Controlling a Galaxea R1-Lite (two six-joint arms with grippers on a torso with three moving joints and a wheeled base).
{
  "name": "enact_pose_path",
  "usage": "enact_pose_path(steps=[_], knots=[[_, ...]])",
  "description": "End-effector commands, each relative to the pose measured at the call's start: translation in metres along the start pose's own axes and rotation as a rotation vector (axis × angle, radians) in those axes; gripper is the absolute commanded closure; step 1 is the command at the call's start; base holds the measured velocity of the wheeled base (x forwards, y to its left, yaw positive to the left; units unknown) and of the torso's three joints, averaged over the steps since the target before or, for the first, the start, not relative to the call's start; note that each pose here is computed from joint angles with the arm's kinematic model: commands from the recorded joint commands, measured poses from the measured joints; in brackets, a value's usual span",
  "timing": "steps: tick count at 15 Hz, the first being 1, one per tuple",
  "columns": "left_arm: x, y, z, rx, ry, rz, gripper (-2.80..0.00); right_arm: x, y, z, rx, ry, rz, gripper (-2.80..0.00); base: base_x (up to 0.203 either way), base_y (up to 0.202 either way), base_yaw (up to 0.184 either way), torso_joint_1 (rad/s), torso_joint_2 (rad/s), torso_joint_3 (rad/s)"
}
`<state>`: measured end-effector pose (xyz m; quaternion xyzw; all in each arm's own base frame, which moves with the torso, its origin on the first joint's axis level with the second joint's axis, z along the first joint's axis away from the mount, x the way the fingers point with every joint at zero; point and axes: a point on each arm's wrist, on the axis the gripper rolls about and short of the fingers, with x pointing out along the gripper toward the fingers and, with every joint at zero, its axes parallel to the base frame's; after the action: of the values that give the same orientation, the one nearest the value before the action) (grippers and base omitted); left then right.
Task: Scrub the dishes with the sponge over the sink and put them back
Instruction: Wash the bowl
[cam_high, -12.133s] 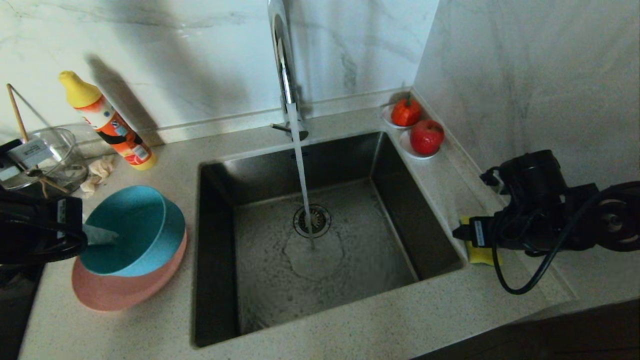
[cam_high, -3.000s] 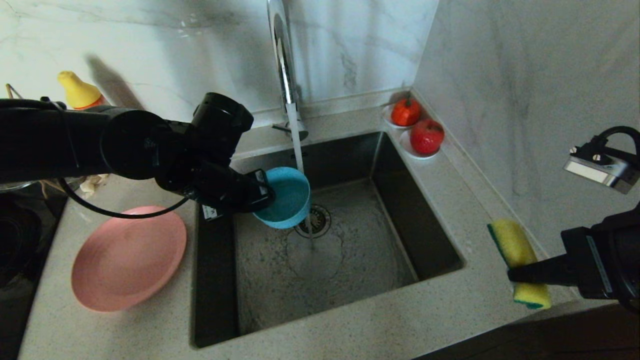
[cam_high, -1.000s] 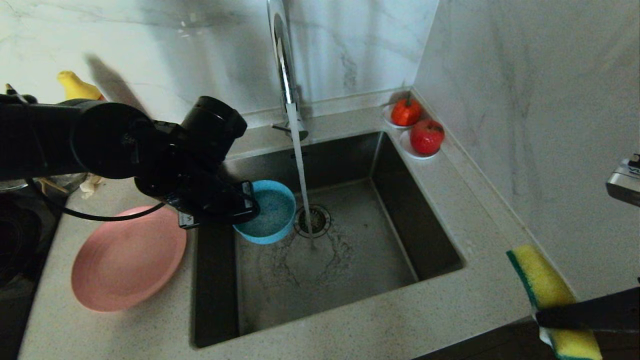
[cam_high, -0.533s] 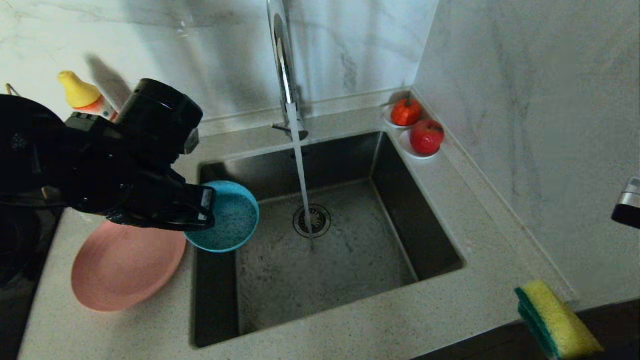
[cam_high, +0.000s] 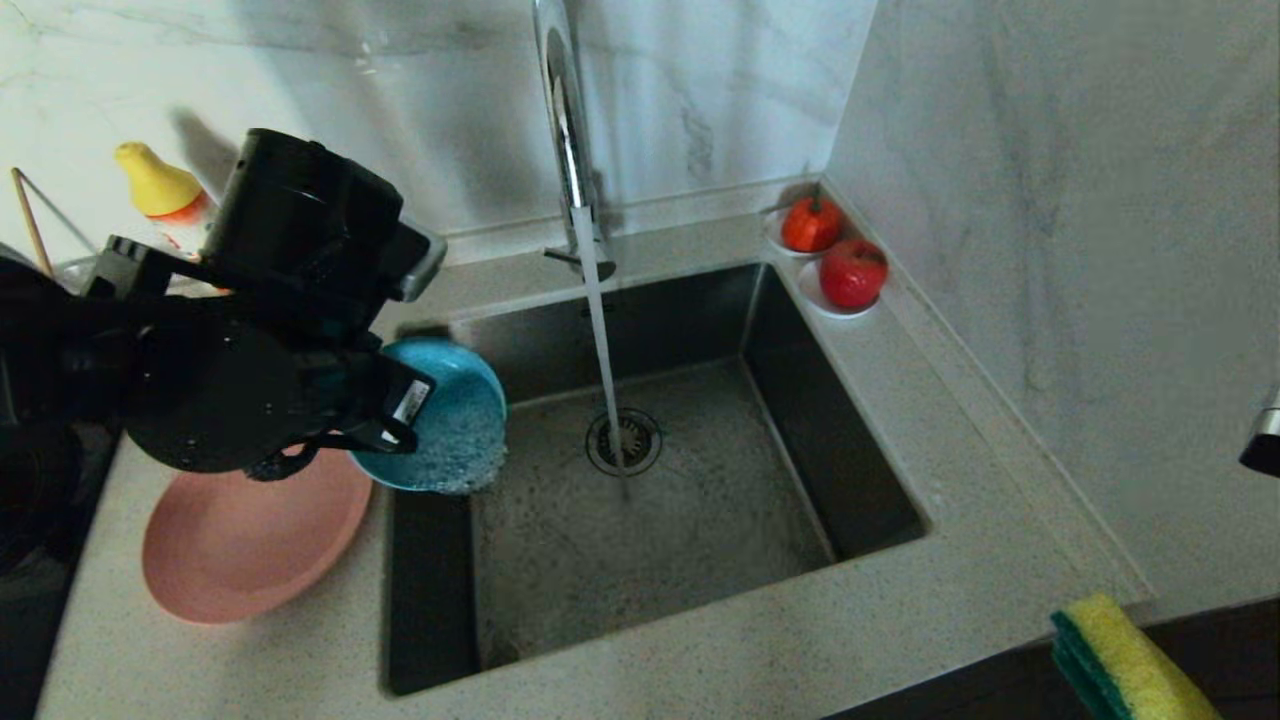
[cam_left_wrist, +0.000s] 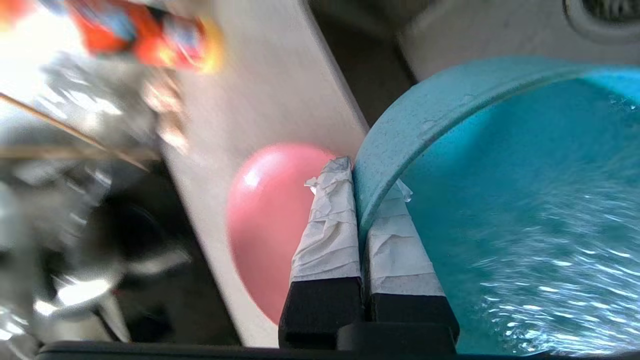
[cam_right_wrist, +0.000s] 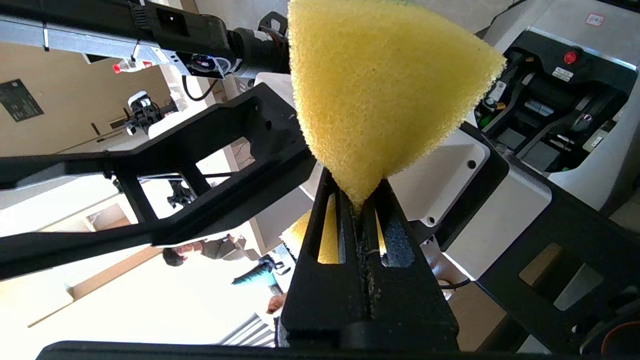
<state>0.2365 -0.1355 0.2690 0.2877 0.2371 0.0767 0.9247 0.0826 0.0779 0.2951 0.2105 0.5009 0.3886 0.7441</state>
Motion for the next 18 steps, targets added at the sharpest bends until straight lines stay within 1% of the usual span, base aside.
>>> enact_pose_path(steps=[1,2,3,5,7,9,11,12,15,17,18], knots=[[-0.017,0.000,0.007,0.004,-0.078,0.021,0.00,-0.005,0.001,-0.005,-0.004,-0.010,0.009,0.00,0.000,0.000,0.000,0.000,0.00,0.000],[-0.026,0.000,0.013,-0.023,-0.132,0.052,0.00,-0.007,0.001,-0.006,-0.008,-0.016,0.013,0.00,0.000,0.000,0.000,0.000,0.00,0.000],[-0.033,0.004,0.015,-0.047,-0.166,0.085,0.00,-0.009,0.001,-0.007,-0.010,-0.021,0.015,0.00,0.000,0.000,0.000,0.000,0.00,0.000],[-0.042,0.007,0.010,-0.050,-0.212,0.099,0.00,-0.011,0.001,-0.008,-0.011,-0.031,0.017,0.00,0.000,0.000,0.000,0.000,0.00,0.000],[-0.045,0.010,0.009,-0.077,-0.273,0.121,0.00,-0.012,0.002,-0.009,-0.014,-0.036,0.020,0.00,0.000,0.000,0.000,0.000,0.00,0.000],[-0.045,0.010,0.010,-0.044,-0.312,0.149,0.00,-0.012,0.002,-0.008,-0.015,-0.037,0.022,0.00,0.000,0.000,0.000,0.000,0.00,0.000],[-0.042,0.007,0.011,0.039,-0.325,0.178,0.00,-0.012,0.002,-0.008,-0.015,-0.038,0.022,0.00,0.000,0.000,0.000,0.000,0.00,0.000],[-0.042,0.007,0.011,0.066,-0.327,0.184,0.00,-0.012,0.002,-0.008,-0.015,-0.039,0.021,0.00,0.000,0.000,0.000,0.000,0.00,0.000],[-0.048,0.013,0.016,0.060,-0.371,0.210,0.00,-0.013,0.002,-0.008,-0.018,-0.044,0.022,0.00,0.000,0.000,0.000,0.000,0.00,0.000],[-0.052,0.018,0.018,0.010,-0.428,0.243,0.00,-0.014,0.002,-0.008,-0.019,-0.047,0.024,0.00,0.000,0.000,0.000,0.000,0.00,0.000],[-0.053,0.020,0.020,-0.004,-0.448,0.256,0.00,-0.014,0.003,-0.008,-0.020,-0.047,0.024,0.00,0.000,0.000,0.000,0.000,0.00,0.000]])
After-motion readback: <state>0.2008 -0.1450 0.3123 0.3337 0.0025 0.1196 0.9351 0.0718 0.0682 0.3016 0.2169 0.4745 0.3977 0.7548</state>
